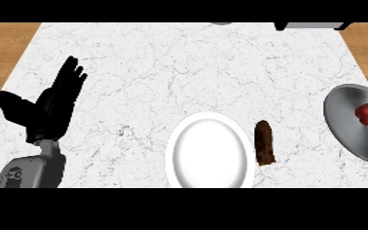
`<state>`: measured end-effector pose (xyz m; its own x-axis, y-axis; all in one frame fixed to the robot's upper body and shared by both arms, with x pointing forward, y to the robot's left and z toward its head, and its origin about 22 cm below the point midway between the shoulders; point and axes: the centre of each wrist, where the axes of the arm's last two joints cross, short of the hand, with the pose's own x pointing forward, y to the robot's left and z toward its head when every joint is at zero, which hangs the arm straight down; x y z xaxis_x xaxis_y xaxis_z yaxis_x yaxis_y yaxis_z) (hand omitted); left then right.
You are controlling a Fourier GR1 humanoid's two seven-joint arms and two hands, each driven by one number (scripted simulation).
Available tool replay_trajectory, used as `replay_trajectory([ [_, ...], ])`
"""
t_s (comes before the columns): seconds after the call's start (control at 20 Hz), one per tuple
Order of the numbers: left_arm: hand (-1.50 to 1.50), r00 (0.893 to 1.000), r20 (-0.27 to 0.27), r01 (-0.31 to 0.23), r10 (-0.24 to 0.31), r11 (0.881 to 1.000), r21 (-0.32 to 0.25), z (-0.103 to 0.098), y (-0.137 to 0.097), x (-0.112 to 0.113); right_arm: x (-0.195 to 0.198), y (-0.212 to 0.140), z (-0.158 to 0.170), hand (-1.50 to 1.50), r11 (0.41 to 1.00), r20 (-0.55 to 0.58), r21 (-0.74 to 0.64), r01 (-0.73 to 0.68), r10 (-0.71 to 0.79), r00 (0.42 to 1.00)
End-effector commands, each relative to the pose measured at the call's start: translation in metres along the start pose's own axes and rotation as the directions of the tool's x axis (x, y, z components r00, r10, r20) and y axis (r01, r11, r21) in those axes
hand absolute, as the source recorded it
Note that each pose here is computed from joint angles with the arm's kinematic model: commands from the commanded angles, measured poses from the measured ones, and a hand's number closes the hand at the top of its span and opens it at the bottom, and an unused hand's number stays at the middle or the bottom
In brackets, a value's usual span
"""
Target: Pick the bell pepper from the plate and place it in the pan
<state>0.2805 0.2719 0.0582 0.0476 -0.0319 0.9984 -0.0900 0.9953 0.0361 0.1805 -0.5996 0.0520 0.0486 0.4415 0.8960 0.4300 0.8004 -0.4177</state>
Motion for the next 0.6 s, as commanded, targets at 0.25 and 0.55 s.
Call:
replay_trajectory([
  [0.25,0.00,1.000,-0.009,0.000,0.000,1.000,0.015,0.006,-0.005,0.000,0.000,-0.077,0.058,-1.50,0.982,0.030,0.078,0.171,-0.174,0.984],
  [0.55,0.00,1.000,-0.010,-0.001,0.001,1.000,0.010,0.007,0.007,-0.002,-0.001,-0.082,0.067,-1.50,0.987,0.067,0.053,0.153,-0.156,0.985],
])
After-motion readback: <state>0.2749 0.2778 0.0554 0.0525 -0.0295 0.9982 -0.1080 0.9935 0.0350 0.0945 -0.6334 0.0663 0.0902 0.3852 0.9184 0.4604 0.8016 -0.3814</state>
